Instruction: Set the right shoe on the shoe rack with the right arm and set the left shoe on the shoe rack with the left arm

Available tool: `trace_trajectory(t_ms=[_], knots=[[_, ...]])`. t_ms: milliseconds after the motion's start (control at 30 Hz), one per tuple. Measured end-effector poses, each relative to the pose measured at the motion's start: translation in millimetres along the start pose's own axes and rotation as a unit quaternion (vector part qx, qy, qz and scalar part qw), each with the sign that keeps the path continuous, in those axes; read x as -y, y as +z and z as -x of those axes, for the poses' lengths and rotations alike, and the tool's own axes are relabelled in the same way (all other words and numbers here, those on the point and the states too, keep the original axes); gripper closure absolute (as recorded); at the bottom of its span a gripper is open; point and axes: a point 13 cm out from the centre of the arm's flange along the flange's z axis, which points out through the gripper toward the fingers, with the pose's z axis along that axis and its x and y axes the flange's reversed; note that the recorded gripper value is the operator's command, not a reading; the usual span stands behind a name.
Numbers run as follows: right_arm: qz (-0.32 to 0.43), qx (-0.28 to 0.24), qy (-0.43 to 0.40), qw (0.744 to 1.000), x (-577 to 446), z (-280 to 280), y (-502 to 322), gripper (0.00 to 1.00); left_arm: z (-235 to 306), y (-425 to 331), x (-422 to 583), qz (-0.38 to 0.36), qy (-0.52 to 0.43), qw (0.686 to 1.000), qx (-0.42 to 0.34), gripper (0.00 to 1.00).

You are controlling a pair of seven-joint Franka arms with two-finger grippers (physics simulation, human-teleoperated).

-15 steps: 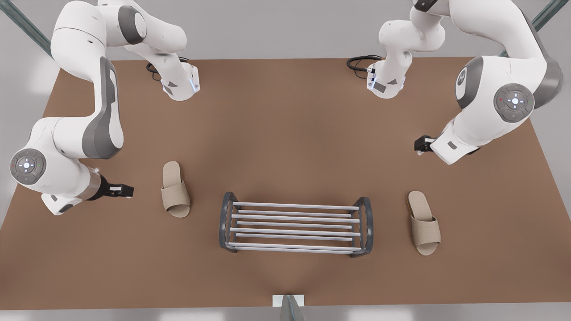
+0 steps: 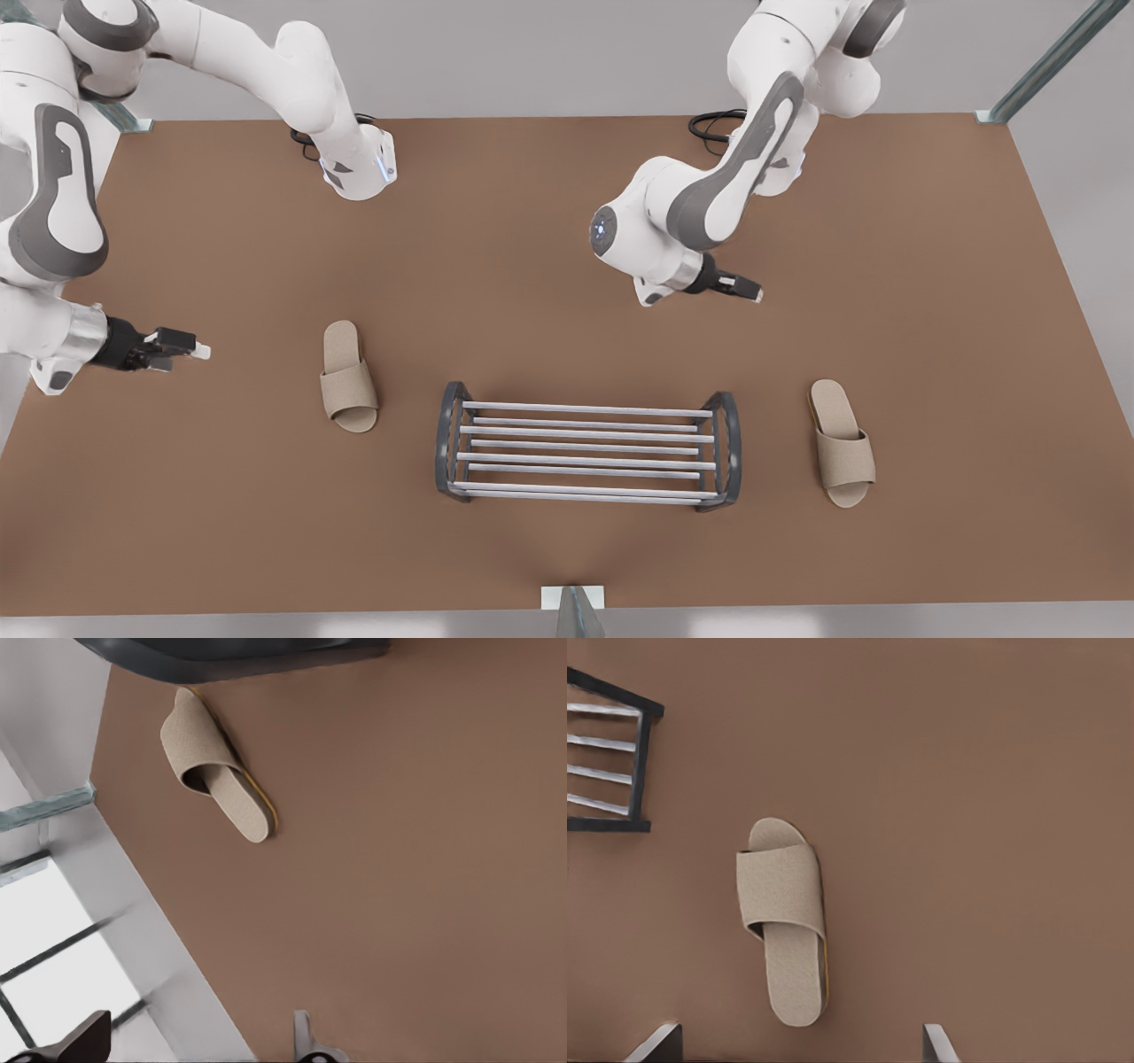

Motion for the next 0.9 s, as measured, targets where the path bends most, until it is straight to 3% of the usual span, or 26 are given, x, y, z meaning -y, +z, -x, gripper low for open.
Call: trace_trajectory(t_ms=[67,133,200,267,367,433,500,667,900], knots=[[-0.074,0.023,-0.133,0.988,-28,-2,31,0.00,-5,39,15,0.059,-0.022,0.998,0.004,0.00],[-0.193,0.047,-0.262,0.944,-52,-7,75,0.00,4,73,33,0.077,-0.059,0.995,0.036,0.00],[-0.331,0.079,-0.352,0.872,-59,2,98,0.00,23,100,52,0.061,-0.108,0.989,0.078,0.00],[-0.445,0.112,-0.386,0.801,-21,20,104,0.00,46,137,58,0.027,-0.171,0.978,0.114,0.00],[-0.566,0.151,-0.441,0.680,-3,51,68,0.00,87,185,38,0.005,-0.265,0.947,0.179,0.00],[-0.600,0.167,-0.499,0.602,-36,74,58,0.00,111,204,28,0.006,-0.299,0.925,0.234,0.00],[-0.625,0.146,-0.551,0.533,-61,79,60,0.00,129,216,29,-0.004,-0.322,0.904,0.281,0.00],[-0.617,0.096,-0.655,0.426,-113,68,116,0.00,144,239,37,-0.047,-0.415,0.844,0.338,0.00],[-0.589,0.010,-0.751,0.298,-145,62,176,0.00,129,314,1,-0.084,-0.587,0.740,0.317,0.00]])
